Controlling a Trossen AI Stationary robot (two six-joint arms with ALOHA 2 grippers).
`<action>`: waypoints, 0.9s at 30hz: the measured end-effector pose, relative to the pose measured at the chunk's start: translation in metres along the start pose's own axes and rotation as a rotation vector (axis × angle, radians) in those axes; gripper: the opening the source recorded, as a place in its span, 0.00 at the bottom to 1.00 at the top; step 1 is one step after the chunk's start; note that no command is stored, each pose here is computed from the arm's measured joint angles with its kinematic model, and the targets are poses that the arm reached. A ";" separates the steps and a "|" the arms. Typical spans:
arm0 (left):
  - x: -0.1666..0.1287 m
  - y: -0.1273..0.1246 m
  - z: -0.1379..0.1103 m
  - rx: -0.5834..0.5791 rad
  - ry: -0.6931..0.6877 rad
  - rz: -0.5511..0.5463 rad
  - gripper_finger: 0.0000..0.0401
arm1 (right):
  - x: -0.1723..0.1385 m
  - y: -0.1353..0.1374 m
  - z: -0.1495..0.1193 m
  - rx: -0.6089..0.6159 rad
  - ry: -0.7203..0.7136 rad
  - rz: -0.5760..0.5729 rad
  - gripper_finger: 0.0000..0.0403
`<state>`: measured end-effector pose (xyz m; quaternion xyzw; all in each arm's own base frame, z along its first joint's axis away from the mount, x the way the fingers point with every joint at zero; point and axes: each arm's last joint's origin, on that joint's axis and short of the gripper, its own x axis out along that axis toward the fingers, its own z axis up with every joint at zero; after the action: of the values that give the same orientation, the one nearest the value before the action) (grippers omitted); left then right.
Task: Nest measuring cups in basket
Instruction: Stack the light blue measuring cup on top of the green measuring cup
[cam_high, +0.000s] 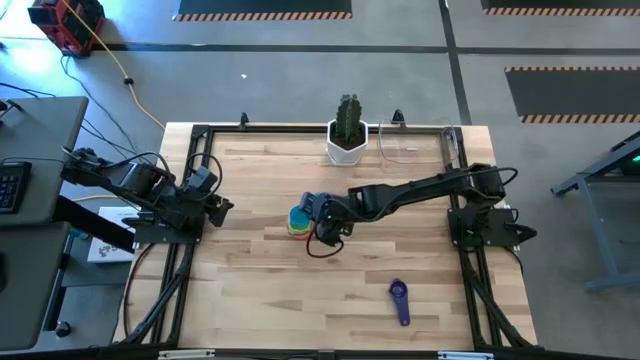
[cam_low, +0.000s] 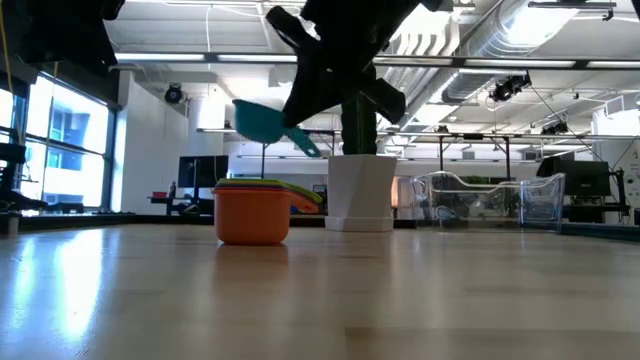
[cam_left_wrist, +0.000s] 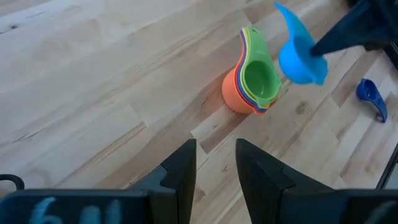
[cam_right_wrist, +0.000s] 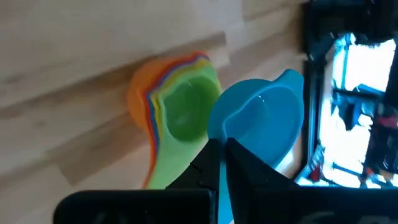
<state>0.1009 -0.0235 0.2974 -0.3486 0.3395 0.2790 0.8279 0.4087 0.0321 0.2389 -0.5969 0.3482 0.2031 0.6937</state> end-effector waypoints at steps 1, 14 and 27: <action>0.000 0.000 0.000 0.000 -0.001 0.000 0.26 | 0.003 0.001 0.001 -0.008 -0.017 0.010 0.00; 0.000 0.000 0.001 0.000 -0.023 0.008 0.26 | 0.032 0.012 -0.002 -0.048 -0.024 0.065 0.00; 0.000 0.000 0.001 -0.003 -0.023 0.008 0.26 | 0.035 0.010 -0.014 0.039 -0.049 0.080 0.04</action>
<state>0.1009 -0.0229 0.2977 -0.3452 0.3311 0.2867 0.8301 0.4220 0.0159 0.2066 -0.5639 0.3585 0.2384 0.7047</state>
